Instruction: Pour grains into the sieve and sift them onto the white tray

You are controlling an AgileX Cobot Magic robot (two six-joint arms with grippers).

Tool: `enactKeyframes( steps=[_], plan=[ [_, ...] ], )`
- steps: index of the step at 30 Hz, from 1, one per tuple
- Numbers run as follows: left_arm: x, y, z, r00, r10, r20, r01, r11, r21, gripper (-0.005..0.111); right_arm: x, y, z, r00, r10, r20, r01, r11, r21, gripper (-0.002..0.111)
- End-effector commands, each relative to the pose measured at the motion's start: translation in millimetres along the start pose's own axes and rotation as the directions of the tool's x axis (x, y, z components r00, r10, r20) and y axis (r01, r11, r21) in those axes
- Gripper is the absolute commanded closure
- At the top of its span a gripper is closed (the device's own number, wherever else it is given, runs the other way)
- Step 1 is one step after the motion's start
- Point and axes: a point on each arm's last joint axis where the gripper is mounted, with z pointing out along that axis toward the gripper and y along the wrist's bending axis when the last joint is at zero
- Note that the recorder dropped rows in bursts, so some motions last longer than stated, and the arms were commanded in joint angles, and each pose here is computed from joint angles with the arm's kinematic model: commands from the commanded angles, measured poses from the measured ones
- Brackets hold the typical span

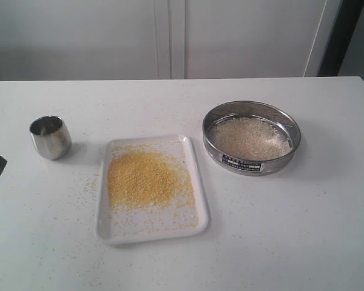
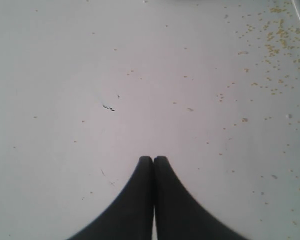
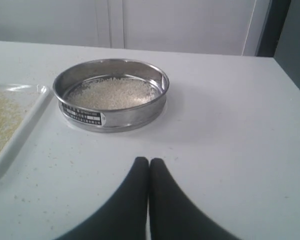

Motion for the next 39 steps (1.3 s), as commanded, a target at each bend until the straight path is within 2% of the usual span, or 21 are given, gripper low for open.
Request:
enactKeyframes(
  steps=[1,30,39],
  plan=[
    [3,-1.6,-2,1.000,0.003,-0.005,-0.003,1.000,0.003,0.107,4,0,0,1.000,-0.005,-0.026,0.005,1.000,0.003,0.108],
    [3,-1.6,-2,1.000,0.003,-0.005,-0.003,1.000,0.003,0.107,4,0,0,1.000,-0.007,-0.030,0.007,1.000,0.004,0.108],
    [5,-0.2,-19,0.998,0.000,0.059,0.000,1.000,-0.002,0.107,4,0,0,1.000,-0.007,-0.030,0.007,1.000,0.004,0.108]
  ],
)
